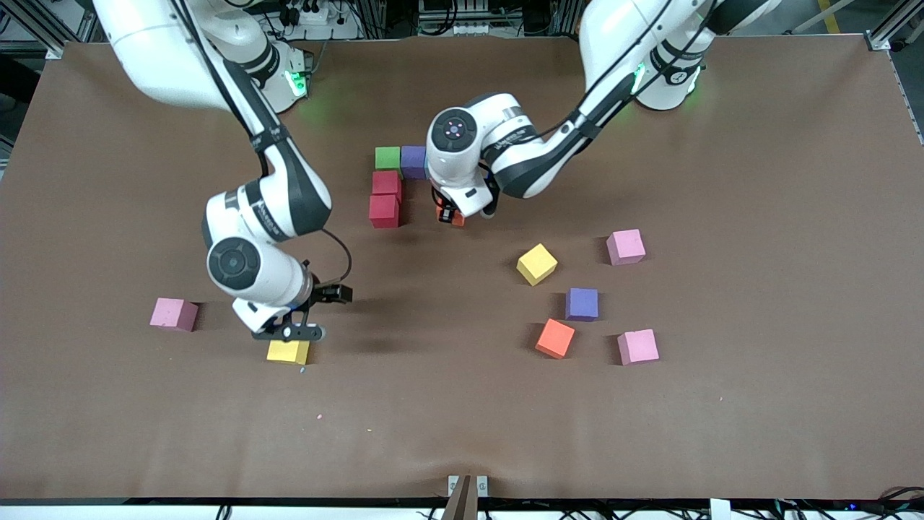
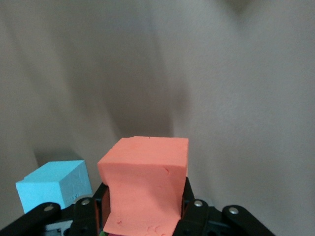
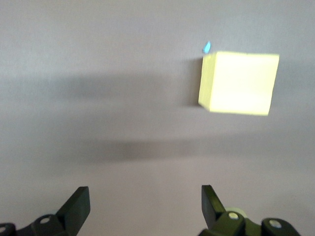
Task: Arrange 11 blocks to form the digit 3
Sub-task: 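Carry the orange cube to the row while the right gripper reaches yellow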
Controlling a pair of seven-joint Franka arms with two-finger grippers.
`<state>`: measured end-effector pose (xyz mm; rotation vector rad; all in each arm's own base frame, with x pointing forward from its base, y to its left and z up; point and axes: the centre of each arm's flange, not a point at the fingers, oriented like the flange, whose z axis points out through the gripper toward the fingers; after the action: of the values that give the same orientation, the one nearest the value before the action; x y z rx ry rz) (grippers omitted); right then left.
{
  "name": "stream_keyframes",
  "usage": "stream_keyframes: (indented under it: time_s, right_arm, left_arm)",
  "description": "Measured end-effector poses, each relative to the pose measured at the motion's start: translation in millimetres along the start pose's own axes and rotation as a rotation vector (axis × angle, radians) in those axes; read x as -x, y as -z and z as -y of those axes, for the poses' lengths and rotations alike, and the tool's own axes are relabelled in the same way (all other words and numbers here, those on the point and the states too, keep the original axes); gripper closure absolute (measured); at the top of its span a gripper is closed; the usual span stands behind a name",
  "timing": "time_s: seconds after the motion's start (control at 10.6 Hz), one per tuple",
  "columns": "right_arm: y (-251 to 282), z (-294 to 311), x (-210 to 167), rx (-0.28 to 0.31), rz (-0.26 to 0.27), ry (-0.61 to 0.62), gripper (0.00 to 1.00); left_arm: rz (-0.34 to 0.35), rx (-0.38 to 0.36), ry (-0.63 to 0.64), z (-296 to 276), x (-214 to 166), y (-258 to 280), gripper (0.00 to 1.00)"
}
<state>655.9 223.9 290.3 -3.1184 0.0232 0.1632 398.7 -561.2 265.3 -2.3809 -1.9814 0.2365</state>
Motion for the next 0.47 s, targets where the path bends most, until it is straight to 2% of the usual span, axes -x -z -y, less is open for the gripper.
stream_keyframes:
  time_s: [0.19,0.47]
  right_arm:
    - [-7,-25,-22,0.031,-0.017,0.018,0.0]
    - [-11,-56,-47,0.031,-0.035,0.042,0.0]
  left_arm:
    - [0.022,0.019,0.055,4,10,-3,0.43]
    - [0.0,0.07,0.067,19,31,-31,0.43]
